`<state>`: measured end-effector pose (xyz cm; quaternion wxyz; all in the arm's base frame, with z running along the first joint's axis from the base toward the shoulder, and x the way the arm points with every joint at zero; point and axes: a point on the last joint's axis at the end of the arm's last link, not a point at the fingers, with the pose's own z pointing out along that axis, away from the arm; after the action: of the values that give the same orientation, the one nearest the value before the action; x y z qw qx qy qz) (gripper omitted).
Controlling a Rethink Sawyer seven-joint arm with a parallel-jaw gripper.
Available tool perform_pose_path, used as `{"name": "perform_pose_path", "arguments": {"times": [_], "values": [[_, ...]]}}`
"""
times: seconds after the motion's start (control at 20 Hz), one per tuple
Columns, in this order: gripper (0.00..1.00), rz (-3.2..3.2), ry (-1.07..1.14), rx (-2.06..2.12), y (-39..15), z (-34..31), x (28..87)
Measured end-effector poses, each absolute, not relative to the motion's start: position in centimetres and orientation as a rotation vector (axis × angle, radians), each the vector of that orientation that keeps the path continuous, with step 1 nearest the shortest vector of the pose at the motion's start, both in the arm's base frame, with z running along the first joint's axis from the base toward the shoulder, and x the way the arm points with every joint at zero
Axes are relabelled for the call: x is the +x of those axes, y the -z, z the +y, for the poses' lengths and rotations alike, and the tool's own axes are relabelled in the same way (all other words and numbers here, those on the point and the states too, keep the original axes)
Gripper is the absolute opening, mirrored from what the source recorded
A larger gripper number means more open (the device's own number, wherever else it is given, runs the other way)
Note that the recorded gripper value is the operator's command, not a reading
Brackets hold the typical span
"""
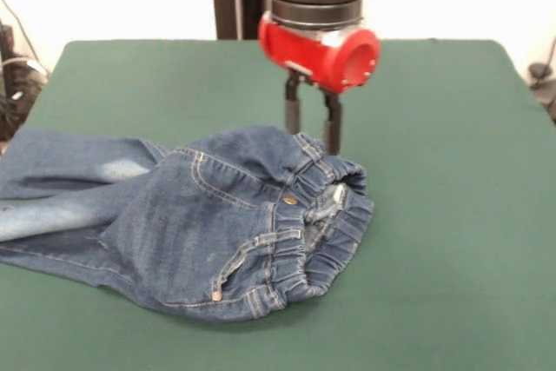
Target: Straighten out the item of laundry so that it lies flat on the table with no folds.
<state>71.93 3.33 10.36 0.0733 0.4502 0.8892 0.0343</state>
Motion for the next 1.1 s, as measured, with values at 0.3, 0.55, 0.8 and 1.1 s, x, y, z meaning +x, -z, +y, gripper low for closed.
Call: {"name": "perform_pose_path", "arguments": {"times": [0.3,0.55,0.8,1.1], "values": [[1.00,2.653,-0.095,1.454,-8.6,6.3,71.1],[1.00,2.663,-0.092,1.522,-6.1,7.1,70.4],[1.00,2.685,-0.065,1.560,-3.6,6.8,69.4],[1.00,2.726,0.037,1.577,0.2,6.2,67.0]]}}
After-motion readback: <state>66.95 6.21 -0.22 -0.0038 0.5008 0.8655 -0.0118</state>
